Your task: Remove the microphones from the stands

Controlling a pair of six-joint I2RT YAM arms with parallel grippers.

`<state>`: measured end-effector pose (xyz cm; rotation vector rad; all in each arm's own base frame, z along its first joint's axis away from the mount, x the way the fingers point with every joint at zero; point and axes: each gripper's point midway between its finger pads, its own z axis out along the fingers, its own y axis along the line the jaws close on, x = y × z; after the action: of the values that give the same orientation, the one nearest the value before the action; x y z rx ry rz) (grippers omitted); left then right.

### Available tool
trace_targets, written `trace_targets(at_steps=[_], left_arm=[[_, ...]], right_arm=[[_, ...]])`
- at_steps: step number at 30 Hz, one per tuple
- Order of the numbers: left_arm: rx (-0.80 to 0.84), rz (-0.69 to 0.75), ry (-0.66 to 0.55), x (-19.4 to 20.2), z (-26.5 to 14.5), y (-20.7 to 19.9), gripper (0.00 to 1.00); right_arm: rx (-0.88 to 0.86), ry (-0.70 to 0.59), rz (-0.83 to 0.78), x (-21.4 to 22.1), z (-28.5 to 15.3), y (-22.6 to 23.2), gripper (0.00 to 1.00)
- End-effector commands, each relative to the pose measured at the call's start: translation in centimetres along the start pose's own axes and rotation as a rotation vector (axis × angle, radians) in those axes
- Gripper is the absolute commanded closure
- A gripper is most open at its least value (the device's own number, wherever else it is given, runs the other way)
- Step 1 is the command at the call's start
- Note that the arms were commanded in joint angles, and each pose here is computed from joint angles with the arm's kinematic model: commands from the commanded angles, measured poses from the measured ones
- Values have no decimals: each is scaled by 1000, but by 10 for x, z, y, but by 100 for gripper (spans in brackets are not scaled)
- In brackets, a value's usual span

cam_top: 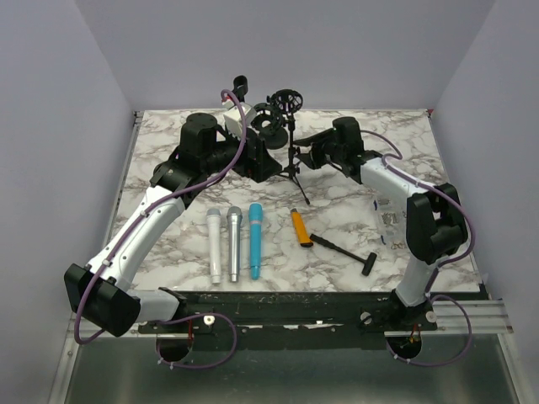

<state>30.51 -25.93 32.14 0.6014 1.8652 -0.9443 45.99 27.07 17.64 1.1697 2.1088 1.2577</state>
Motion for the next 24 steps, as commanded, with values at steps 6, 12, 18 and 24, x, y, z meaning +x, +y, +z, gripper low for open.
trace_targets(at_steps=[6, 12, 18, 24], left_arm=[[41, 17, -25, -8, -2, -11, 16], [44, 17, -23, -8, -2, -12, 16], [44, 18, -24, -8, -2, -12, 16], [44, 17, -25, -9, -2, -12, 16]], right_arm=[[97, -84, 81, -8, 5, -17, 63], [106, -121, 57, -15, 6, -18, 56], [137, -147, 36, -20, 8, -20, 52], [137, -144, 35, -20, 10, -19, 61]])
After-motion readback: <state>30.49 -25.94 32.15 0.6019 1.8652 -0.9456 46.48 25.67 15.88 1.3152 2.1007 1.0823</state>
